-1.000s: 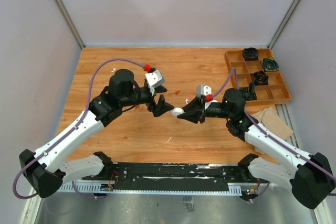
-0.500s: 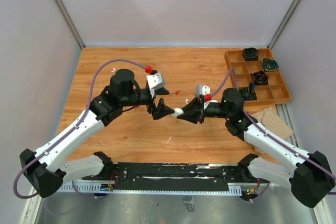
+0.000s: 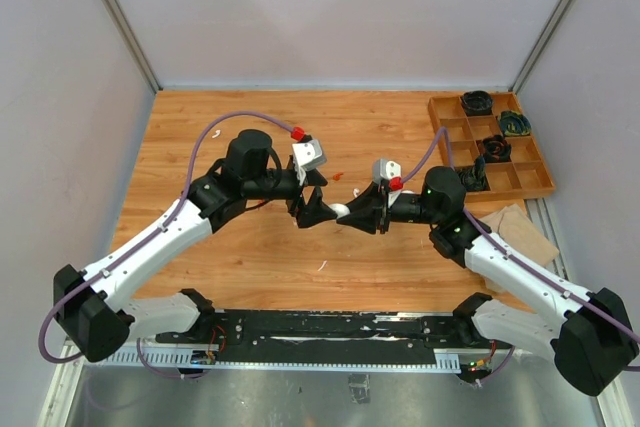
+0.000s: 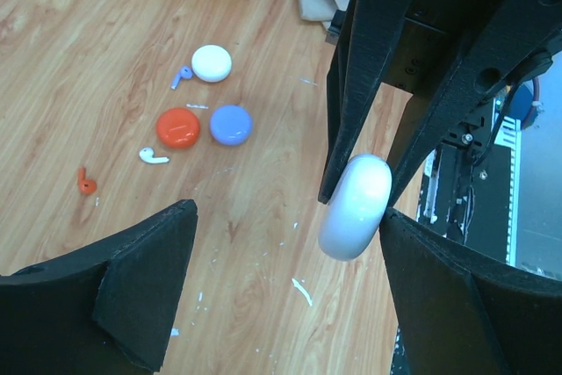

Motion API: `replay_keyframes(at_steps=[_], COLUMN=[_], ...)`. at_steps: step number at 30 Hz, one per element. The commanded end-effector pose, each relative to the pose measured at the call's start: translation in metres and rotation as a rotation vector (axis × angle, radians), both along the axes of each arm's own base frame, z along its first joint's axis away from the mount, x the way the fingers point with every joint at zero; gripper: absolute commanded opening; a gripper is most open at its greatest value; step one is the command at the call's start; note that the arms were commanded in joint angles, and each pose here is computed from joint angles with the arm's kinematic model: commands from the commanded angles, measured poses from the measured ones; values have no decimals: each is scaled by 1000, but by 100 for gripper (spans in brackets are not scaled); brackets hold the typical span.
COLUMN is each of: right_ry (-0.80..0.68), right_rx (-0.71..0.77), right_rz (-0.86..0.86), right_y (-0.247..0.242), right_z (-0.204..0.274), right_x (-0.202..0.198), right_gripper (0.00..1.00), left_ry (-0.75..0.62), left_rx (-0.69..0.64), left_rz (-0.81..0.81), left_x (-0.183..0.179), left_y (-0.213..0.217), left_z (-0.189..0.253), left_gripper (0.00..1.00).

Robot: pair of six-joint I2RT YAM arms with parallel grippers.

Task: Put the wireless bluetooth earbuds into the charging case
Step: Open the charging case.

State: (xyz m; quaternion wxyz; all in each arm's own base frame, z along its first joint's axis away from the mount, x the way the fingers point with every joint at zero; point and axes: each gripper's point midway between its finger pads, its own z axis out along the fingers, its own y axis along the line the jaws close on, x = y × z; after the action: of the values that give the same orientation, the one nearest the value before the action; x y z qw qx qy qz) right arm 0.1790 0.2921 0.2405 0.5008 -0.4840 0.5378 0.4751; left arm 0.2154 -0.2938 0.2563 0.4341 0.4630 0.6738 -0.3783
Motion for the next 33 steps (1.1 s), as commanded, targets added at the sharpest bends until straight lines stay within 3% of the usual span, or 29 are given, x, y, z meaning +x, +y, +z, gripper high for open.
replay_keyframes(at_steps=[1,12,33], right_ry=[-33,-35,-17], right_rx=[35,24,12], right_rz=[20,27,32], right_y=[6,5,6], right_z=[17,14,12], right_x=[-3,-5,-4], right_gripper=[1,1,1], left_ry=[-12,-91,-90], left_rx=[15,-39,-61], left_rz=[20,145,190], left_x=[6,22,34], left_y=[2,14,17], left_z=[0,30,38], left_gripper=[89,87,87])
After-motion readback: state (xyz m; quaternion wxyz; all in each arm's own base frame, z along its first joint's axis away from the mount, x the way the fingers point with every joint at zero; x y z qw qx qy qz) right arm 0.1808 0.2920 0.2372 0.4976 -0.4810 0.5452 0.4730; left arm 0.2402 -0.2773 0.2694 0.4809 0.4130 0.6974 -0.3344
